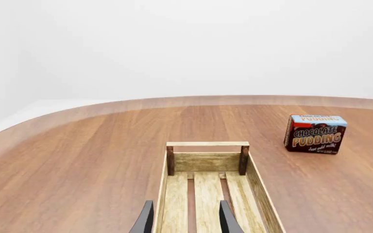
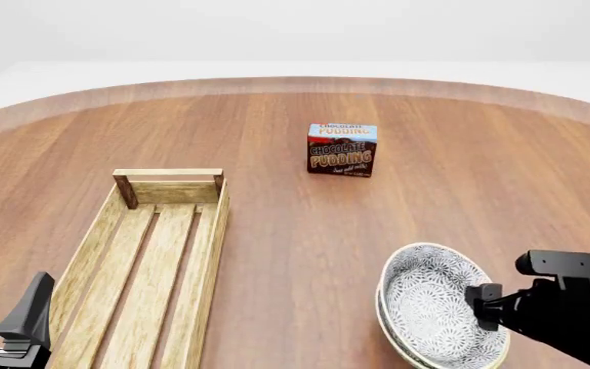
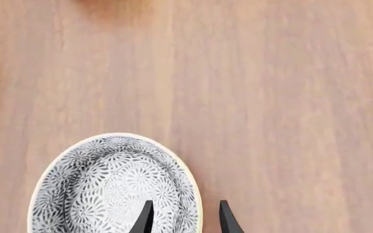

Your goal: Stack the left bowl on the right bowl and place them in the tray.

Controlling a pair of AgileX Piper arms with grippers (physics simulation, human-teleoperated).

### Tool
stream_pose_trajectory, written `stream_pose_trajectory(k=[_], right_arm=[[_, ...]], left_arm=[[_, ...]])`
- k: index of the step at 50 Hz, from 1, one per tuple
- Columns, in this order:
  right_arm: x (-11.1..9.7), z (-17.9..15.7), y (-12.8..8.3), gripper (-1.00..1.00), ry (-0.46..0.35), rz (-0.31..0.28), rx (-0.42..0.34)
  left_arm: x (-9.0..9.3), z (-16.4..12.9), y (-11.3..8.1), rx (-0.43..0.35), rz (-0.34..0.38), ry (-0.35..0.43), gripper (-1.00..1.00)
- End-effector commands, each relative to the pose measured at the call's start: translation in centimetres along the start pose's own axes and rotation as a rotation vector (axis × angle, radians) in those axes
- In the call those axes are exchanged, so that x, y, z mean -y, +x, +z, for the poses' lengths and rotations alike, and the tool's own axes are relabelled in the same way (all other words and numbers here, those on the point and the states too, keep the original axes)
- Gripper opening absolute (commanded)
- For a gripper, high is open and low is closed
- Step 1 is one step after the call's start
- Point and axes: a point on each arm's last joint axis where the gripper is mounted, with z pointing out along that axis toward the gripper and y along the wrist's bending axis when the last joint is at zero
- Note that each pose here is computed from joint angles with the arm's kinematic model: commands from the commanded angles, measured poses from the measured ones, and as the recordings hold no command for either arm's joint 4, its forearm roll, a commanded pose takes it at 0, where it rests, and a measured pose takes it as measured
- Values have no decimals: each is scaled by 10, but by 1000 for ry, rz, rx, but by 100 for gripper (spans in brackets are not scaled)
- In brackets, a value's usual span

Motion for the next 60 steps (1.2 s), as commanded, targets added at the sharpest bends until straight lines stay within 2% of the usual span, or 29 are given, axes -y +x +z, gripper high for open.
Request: stream_pose_trajectory(k=[1,6,41,42,54,60], right_arm=[[0,15,20,100,-4,-16,-58],[0,18,30,100,-11,-6,-65],[-1,37,59,100,-31,33,-82],[-1,37,60,-100,-32,32,-84],[0,26,46,-100,-23,42,-48],[-2,-12,19,-100,-36,67,59]], left_arm=[[0,0,0,0,0,0,100],[0,0,0,0,0,0,100],[0,0,0,0,0,0,100],[0,0,0,0,0,0,100],[0,0,0,0,0,0,100],[0,0,0,0,0,0,100]])
